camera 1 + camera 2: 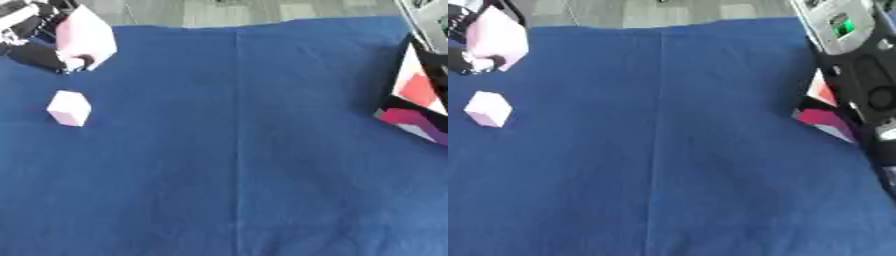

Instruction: Pick up the objects with one hand, pass them to the other hand, and then place them into the box on the other side of the table.

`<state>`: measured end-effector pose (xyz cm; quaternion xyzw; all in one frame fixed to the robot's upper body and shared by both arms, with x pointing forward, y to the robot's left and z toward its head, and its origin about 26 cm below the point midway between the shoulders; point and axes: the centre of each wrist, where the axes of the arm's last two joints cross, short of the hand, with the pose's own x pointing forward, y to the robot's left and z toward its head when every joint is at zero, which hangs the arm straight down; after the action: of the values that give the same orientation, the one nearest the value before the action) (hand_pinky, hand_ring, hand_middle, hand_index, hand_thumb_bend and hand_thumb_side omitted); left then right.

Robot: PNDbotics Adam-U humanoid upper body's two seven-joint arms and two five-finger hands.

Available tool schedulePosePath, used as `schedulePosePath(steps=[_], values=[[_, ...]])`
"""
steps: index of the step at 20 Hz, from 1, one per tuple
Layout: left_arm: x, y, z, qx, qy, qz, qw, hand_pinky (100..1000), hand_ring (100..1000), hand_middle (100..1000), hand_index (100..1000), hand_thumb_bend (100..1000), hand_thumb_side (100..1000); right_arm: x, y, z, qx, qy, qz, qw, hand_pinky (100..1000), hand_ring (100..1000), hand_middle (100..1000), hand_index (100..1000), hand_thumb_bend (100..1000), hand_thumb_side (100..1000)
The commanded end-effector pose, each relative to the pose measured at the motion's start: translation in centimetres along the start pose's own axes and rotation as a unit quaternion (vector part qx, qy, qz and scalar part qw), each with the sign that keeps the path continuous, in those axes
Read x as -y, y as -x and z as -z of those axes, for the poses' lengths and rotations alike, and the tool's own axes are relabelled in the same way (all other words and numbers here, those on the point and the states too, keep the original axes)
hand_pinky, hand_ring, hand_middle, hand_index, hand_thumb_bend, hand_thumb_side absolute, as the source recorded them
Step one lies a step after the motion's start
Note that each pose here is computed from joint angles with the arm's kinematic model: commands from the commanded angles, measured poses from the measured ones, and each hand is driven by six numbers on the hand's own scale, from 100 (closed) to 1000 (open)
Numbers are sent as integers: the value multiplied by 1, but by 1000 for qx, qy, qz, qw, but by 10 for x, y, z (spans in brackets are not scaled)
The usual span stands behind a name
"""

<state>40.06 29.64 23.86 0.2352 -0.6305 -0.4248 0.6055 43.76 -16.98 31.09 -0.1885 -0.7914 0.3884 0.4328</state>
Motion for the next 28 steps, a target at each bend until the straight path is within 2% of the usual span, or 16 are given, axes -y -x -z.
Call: schedulePosePath(steps=[1, 7, 17, 28], values=[[1, -14, -1, 30, -10, 2, 999, 822, 757, 620, 541, 100, 115, -9, -20, 11, 29, -22, -22, 999, 910, 849, 857, 887, 555, 223], [21, -32, 3, 76, -16, 11, 997, 813, 751, 613, 539, 100, 106, -43, -40, 26, 54, -73, -36, 995, 911, 854, 862, 889, 579, 206], [46, -56, 4, 150, -28, 17, 988, 807, 746, 608, 540, 100, 100, -89, -61, 34, 82, -131, -57, 986, 911, 858, 867, 892, 600, 200], [62, -61, -1, 196, -66, 24, 978, 794, 732, 600, 539, 100, 100, -114, -59, 32, 79, -165, -64, 981, 909, 857, 866, 896, 609, 188]])
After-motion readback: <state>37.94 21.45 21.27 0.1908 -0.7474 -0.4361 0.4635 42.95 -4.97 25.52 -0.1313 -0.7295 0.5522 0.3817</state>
